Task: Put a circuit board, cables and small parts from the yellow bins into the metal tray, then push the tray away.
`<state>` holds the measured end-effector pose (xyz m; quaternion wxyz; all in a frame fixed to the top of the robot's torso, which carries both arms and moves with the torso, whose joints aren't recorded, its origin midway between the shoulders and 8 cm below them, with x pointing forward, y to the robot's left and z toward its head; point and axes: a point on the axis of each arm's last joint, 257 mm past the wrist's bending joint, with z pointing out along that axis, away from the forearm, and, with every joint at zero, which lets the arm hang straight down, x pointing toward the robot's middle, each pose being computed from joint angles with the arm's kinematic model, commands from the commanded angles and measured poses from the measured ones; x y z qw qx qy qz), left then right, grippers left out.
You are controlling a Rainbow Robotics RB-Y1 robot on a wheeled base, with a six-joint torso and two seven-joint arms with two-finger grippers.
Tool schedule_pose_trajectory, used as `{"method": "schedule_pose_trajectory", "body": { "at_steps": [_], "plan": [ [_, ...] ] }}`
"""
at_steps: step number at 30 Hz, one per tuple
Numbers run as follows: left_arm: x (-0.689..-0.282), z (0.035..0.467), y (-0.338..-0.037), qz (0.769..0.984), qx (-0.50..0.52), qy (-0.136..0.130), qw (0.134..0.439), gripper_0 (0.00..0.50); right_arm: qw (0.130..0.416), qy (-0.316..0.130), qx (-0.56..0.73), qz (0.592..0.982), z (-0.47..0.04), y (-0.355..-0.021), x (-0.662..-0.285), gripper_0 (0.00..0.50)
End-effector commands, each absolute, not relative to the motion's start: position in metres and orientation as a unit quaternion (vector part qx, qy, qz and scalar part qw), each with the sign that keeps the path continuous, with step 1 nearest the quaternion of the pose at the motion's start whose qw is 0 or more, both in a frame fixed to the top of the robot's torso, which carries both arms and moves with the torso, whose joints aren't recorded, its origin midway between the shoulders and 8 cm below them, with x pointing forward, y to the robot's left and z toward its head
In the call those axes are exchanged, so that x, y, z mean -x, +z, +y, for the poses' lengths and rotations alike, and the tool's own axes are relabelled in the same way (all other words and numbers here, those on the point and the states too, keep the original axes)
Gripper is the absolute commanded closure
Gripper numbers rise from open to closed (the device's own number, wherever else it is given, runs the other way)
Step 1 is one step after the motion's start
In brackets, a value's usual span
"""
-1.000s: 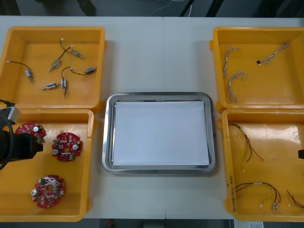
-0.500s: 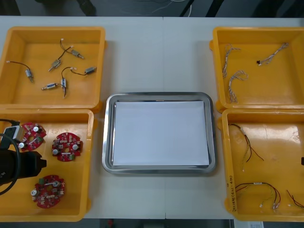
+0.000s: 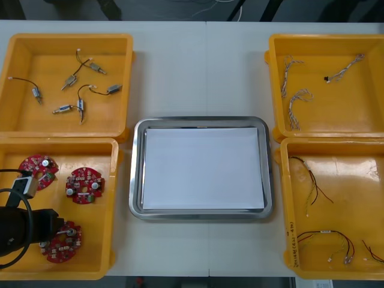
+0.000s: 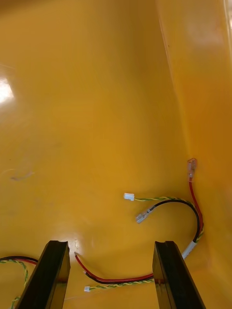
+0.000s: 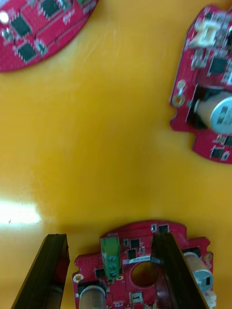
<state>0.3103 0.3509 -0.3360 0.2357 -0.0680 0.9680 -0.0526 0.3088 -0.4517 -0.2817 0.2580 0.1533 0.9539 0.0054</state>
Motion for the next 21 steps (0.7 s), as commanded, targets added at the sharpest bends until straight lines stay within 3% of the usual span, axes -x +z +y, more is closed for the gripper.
{"method": "schedule_pose_trajectory", "body": {
  "at_steps": [1, 8, 19, 20, 21],
  "plan": [
    [-0.292, 0.356, -0.341, 0.973, 0.026, -0.032, 0.228, 0.000, 0.270, 0.022, -0.219, 0.937, -0.456, -0.280, -0.316, 0.000],
    [-0.289, 0.356, -0.346, 0.974, 0.018, -0.025, 0.223, 0.000, 0.268, 0.024, -0.273, 0.923, -0.461, -0.283, -0.316, 0.000],
    [-0.290, 0.355, -0.347, 0.974, 0.015, -0.022, 0.223, 0.000, 0.252, 0.042, -0.324, 0.911, -0.462, -0.316, -0.321, 0.000],
    [-0.290, 0.355, -0.347, 0.974, 0.015, -0.021, 0.224, 0.042, 0.253, 0.042, -0.327, 0.910, -0.463, -0.319, -0.322, 0.000],
    [-0.291, 0.355, -0.346, 0.974, 0.014, -0.021, 0.224, 0.154, 0.252, 0.043, -0.328, 0.909, -0.463, -0.323, -0.322, 0.000]
  ]
}}
